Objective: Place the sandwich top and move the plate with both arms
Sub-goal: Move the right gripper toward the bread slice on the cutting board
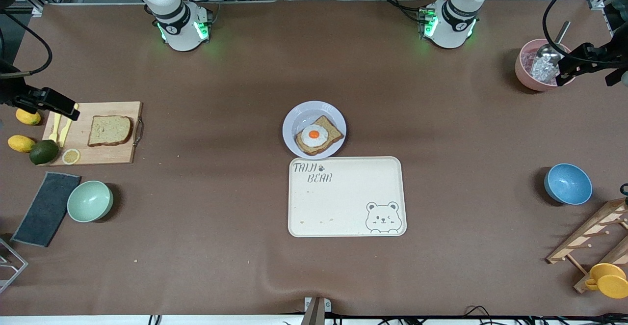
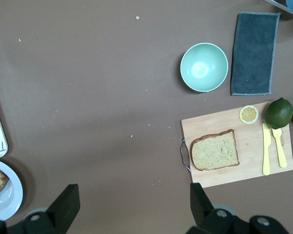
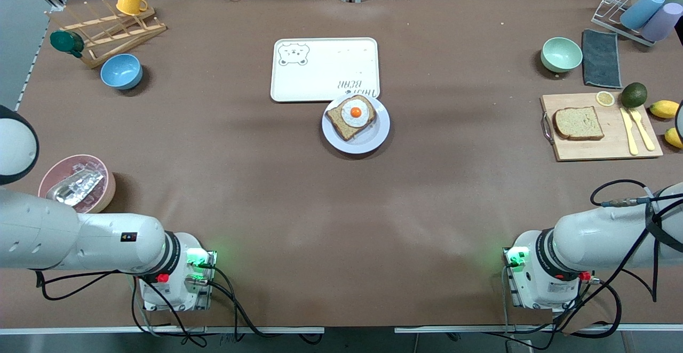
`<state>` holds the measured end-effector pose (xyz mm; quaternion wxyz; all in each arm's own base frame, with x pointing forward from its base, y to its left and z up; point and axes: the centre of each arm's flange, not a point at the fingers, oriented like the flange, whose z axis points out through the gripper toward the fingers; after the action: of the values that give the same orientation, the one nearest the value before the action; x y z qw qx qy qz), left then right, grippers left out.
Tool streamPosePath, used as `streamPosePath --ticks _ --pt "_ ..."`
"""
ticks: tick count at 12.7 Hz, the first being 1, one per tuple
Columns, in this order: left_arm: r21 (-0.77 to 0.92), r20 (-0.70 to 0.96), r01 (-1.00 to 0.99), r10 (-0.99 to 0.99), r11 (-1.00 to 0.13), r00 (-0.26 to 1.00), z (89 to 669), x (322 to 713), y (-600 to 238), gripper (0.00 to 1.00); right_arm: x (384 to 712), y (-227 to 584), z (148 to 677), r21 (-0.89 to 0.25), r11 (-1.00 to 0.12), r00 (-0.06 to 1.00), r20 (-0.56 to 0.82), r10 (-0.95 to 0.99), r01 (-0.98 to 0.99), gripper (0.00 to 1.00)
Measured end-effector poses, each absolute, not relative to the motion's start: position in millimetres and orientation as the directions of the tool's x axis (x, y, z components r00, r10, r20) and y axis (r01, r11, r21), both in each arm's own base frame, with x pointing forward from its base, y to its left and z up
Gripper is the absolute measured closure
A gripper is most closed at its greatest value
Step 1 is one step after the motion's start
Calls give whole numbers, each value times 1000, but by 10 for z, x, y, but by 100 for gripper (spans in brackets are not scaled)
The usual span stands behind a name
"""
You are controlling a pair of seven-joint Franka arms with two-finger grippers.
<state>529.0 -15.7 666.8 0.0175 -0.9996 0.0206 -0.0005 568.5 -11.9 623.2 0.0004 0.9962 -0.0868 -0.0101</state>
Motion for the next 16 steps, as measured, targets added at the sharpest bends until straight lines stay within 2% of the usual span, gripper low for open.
streamPosePath --ticks 10,13,16 --pt "-33 0 -37 -37 -999 999 6666 5292 -136 0 5670 -114 6160 8 -986 984 -56 -169 -168 0" --pt "-32 0 -14 -14 -999 1000 6661 5295 -142 0 5702 -188 5936 11 -991 985 -107 -133 -133 0" --pt "-31 -1 -3 -3 -999 1000 6655 5298 -151 0 5873 -623 5450 3 -994 983 -150 -105 -106 0"
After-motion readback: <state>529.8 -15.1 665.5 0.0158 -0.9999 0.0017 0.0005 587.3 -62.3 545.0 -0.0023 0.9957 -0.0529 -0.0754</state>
